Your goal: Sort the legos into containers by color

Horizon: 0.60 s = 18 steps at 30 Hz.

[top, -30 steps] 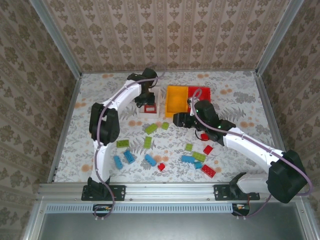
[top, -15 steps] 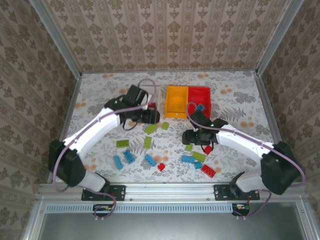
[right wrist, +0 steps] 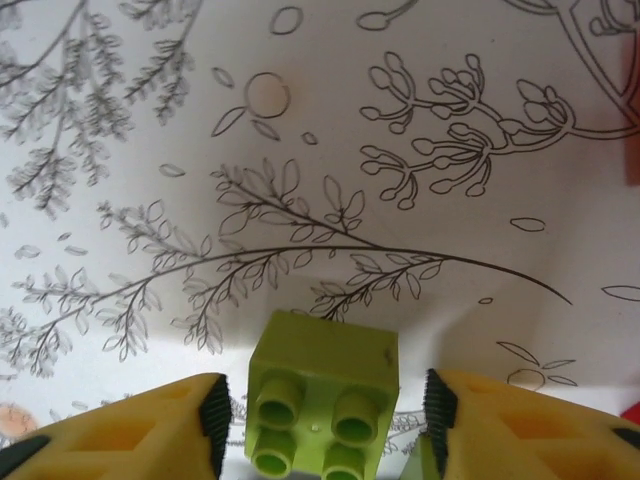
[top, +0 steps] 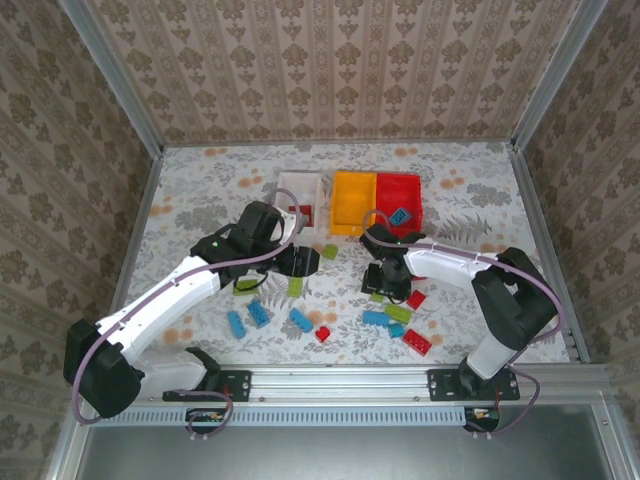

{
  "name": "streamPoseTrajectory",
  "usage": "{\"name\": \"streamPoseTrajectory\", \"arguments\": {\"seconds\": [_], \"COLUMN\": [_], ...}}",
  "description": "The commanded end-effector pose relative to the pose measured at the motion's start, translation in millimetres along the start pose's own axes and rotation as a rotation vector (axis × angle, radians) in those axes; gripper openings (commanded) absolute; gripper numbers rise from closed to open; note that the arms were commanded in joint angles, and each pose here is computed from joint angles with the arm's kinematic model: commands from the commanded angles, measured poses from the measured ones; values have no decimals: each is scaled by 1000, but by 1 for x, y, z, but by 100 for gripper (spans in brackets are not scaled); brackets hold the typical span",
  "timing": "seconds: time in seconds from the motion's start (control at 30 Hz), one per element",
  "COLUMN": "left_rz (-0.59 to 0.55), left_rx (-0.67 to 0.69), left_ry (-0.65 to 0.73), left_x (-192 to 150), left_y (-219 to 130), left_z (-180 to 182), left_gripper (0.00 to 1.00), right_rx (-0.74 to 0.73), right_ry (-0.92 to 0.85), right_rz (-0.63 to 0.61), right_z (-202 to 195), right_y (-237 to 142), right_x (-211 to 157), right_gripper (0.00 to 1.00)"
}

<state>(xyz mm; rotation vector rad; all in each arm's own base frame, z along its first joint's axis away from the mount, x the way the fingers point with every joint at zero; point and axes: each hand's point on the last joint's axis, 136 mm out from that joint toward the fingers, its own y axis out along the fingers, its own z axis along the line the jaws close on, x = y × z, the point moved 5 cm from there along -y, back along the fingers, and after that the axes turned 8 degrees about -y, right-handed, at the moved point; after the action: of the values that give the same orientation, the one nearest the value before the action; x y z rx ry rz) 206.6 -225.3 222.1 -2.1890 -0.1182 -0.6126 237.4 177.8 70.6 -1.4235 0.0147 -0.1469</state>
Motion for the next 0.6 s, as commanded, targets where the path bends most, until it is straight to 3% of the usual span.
{"name": "streamPoseTrajectory", "arguments": {"seconds": [0.0, 0.23, 0.4, 0.57], "left_rz": [-27, -82, -182, -240], "left_rx": [-31, -12, 28, 46], "left_ry": [7, 2, 4, 12], "left_x": [3, 11, 35, 62], "left_y": [-5, -14, -28, -30], "left_z": [-9, -10, -17, -25], "left_gripper": [62, 62, 62, 62], "right_rx": [18, 9, -16, -2], "right_ry": [36, -53, -166, -170], "right_rz": [-5, -106, -272, -326], "right_z": [7, 19, 39, 58], "right_y": [3, -19, -64, -66], "right_x": [5, 23, 61, 115], "right_gripper": [53, 30, 29, 29]}}
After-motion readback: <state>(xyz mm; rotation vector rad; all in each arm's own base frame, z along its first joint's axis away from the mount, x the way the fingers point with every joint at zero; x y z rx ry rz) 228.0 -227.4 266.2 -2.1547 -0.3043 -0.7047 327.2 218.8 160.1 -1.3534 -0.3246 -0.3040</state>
